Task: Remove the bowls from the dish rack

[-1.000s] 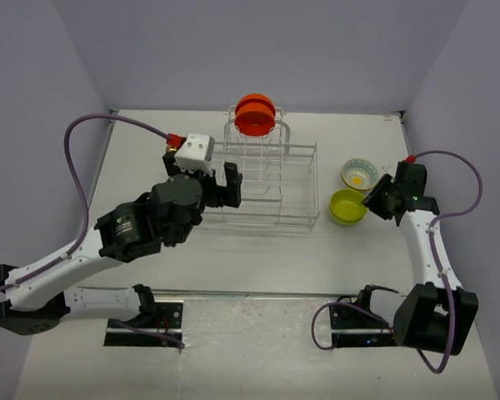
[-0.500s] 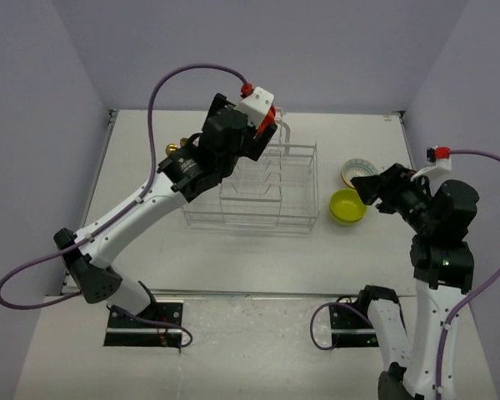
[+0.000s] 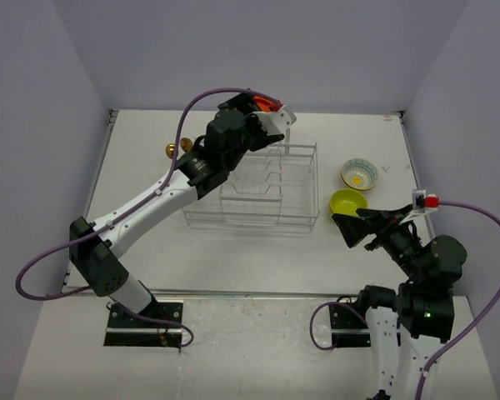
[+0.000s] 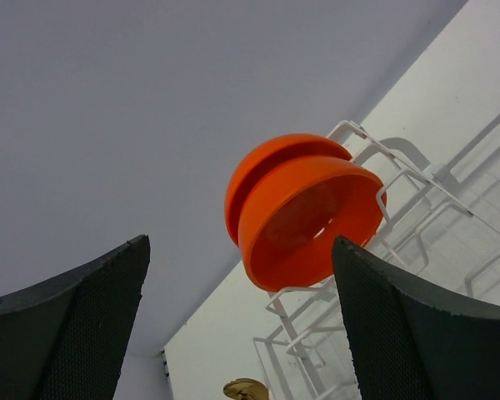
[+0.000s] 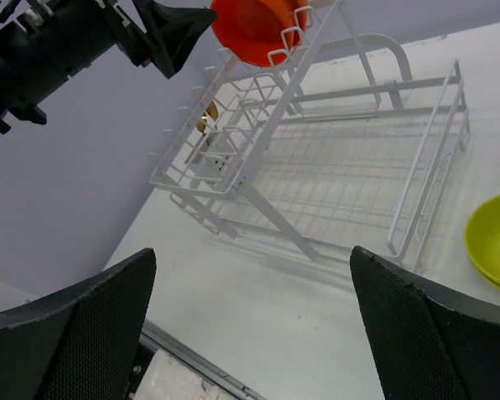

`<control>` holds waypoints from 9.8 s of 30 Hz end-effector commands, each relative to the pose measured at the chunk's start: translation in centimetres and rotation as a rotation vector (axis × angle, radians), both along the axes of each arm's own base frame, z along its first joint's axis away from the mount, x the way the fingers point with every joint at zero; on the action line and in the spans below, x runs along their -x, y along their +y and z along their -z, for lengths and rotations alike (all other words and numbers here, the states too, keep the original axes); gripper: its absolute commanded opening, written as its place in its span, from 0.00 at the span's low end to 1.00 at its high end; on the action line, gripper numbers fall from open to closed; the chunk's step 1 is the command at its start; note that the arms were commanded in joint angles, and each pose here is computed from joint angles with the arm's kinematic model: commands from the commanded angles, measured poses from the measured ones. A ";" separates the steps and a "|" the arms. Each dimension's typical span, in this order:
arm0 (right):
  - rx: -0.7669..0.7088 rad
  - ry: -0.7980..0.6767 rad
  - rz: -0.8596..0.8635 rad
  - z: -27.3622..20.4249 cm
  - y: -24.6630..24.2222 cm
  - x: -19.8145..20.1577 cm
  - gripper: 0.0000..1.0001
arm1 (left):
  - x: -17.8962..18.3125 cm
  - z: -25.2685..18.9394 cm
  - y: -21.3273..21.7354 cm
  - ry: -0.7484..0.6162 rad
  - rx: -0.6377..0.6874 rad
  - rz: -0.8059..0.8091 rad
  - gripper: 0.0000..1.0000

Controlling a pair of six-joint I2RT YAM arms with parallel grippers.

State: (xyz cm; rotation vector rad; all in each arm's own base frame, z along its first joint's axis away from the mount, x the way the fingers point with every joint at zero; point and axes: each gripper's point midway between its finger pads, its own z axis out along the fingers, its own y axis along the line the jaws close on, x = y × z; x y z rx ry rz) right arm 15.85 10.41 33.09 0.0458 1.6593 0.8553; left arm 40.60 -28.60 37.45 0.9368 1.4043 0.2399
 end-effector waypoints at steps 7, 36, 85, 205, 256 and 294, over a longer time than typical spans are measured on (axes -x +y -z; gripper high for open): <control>-0.010 0.042 -0.003 1.9 -0.1 -1.6 0.99 | -3.4 0.2 0.5 -0.142 -0.101 -0.008 0.85; 0.017 0.016 -0.060 0.6 0.6 -0.6 0.99 | -5.4 1.9 0.3 -0.120 -0.114 -0.032 0.00; -0.054 0.052 -0.104 -3.9 1.0 -4.0 0.95 | 7.5 -5.9 -2.9 0.284 0.716 -0.365 0.00; 0.401 0.708 -0.057 17.3 4.5 2.4 0.62 | 4.3 -3.4 8.4 0.279 0.504 -0.347 1.00; 0.290 0.255 -0.175 7.5 3.4 2.8 0.86 | -13.9 5.1 2.5 -0.060 -0.110 -0.187 0.00; 0.283 0.266 -0.177 6.6 3.9 2.5 0.86 | -11.0 -4.5 6.7 -0.286 0.132 -0.127 0.00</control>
